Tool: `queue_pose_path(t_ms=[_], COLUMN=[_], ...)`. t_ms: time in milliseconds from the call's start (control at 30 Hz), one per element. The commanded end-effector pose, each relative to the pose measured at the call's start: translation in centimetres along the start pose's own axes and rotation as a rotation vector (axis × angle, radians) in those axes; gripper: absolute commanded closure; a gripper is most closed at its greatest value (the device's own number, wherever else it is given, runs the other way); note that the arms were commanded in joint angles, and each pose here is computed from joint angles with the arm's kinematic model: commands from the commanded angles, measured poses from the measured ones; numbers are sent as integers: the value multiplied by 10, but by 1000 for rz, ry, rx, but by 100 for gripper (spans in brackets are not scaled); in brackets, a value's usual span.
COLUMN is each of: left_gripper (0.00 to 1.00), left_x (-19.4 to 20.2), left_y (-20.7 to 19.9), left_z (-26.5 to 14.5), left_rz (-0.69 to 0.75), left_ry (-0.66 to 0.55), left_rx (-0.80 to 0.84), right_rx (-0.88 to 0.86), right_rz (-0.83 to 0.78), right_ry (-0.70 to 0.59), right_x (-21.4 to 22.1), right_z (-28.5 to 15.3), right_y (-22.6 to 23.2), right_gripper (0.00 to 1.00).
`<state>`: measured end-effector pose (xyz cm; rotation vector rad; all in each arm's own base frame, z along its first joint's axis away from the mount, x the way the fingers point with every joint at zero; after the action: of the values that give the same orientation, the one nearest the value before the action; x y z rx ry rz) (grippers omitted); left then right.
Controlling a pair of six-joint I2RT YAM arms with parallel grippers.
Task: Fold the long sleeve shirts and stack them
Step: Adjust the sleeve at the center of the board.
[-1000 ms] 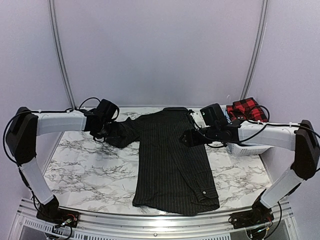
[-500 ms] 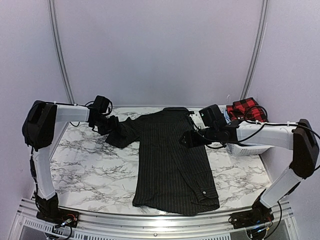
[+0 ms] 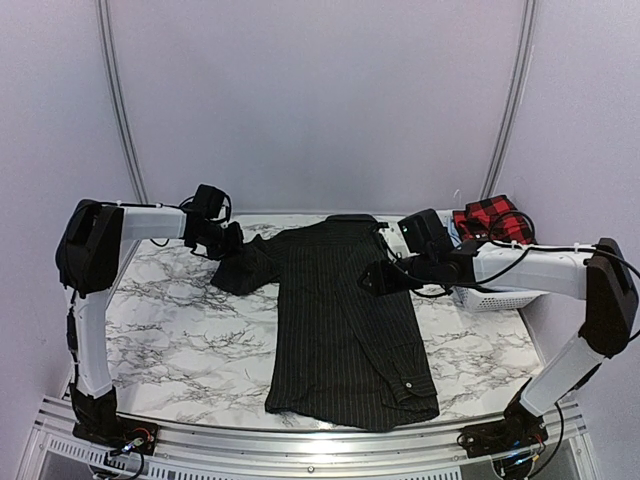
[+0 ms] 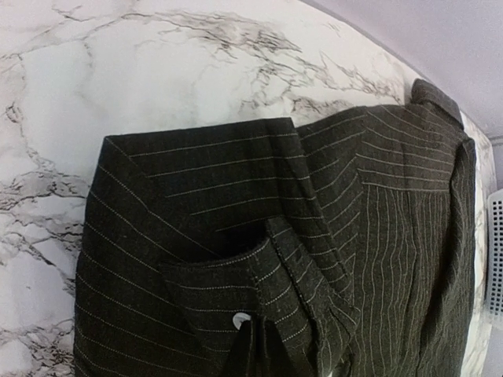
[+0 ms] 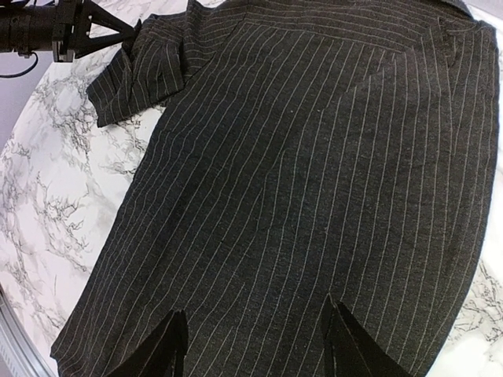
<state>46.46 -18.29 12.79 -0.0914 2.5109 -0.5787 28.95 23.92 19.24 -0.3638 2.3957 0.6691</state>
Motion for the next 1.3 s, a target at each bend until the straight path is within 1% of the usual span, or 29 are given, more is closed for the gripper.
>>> queue_pose_path(t_ms=[0,167,400,533,633,767,900,967,1100,1167,1200,1267], left_gripper=[100,100,100,100,100,100,100,100,100,100,98,87], left_x=[1,6,20,26,29,32,37,43,64,83,98,138], left_y=[-10,-39,-78,-90,-96,-107,-114,-111,-103,-97,-92,-78], left_z=[-11,-42,-83,-98,-106,-116,-123,-123,-131,-136,-135,-128], left_rz=[35,141,248,258,261,273,297,301,314,322,324,325], left_ry=[-4,-39,-70,-72,-75,-79,-74,-58,-35,-25,-1,75], left_rx=[60,125,224,269,294,328,359,361,363,360,359,331], right_rx=[-59,-130,-230,-244,-310,-417,-447,-409,-346,-321,-307,-292], right_rz=[-47,-119,-265,-341,-342,-329,-314,-283,-263,-255,-249,-242], right_ry=[-57,-115,-240,-295,-327,-381,-398,-393,-394,-392,-371,-348], right_x=[-17,-32,-54,-61,-67,-66,-65,-68,-68,-65,-60,-54], right_z=[-3,4,24,41,53,60,71,74,66,60,59,56], right_y=[16,28,63,81,93,111,118,115,109,104,101,97], right_gripper=[46,45,32,26,23,21,20,20,22,22,22,23])
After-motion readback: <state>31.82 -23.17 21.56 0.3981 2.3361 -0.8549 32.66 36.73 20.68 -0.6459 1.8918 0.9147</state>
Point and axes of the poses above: each gripper's point midway between its finger pads, its own z axis out along the fingers, its own y axis along the line the jaws close on, x = y × z, the point moved 8 cm from there along -z, back along the fingers, and after that the axes turned 6 degrees about z, right-handed, at the moved point
